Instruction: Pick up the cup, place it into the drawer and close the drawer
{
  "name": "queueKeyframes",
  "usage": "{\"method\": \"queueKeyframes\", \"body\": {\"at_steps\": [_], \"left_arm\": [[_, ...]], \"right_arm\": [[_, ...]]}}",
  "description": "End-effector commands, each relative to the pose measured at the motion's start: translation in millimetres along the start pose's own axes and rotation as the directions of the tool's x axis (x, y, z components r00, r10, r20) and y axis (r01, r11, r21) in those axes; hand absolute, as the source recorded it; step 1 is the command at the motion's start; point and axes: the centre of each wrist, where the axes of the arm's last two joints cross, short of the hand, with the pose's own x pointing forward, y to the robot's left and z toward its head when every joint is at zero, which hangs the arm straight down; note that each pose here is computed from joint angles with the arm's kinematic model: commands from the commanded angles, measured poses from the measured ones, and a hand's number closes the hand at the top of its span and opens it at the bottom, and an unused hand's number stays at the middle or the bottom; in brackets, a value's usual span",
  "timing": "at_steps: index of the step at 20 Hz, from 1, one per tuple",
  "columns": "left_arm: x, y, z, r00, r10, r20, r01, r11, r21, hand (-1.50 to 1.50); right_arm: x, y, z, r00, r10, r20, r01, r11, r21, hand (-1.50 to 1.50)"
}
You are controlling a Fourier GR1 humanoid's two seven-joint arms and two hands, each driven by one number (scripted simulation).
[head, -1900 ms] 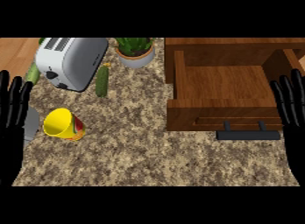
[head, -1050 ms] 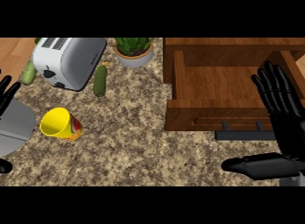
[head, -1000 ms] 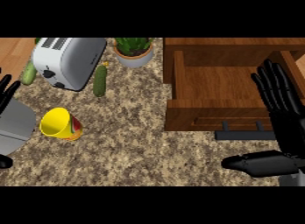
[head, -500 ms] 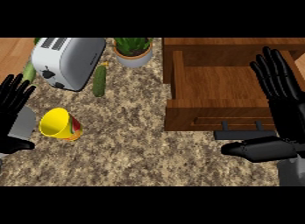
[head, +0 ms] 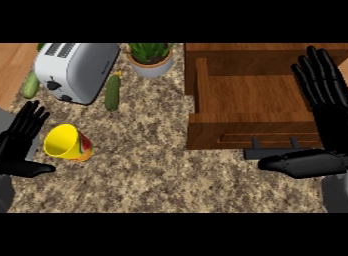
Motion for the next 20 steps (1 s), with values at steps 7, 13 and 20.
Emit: {"method": "queueKeyframes", "body": {"at_steps": [7, 13, 20], "left_arm": [[-49, -2, 19, 0.998, -0.038, -0.046, 0.038, 0.999, 0.013, -1.50], [-57, 0, 28, 0.999, -0.039, -0.007, 0.039, 0.998, 0.053, -1.50], [-62, -6, 28, 1.000, -0.002, 0.018, 0.001, 0.999, 0.042, -1.50]], "right_arm": [[6, -15, -4, 1.000, -0.001, -0.008, 0.001, 1.000, 0.014, -1.50], [-10, -8, -11, 1.000, 0.002, -0.001, -0.002, 0.999, 0.038, -1.50], [10, -11, -15, 1.000, -0.007, 0.000, 0.007, 1.000, 0.028, -1.50]]}}
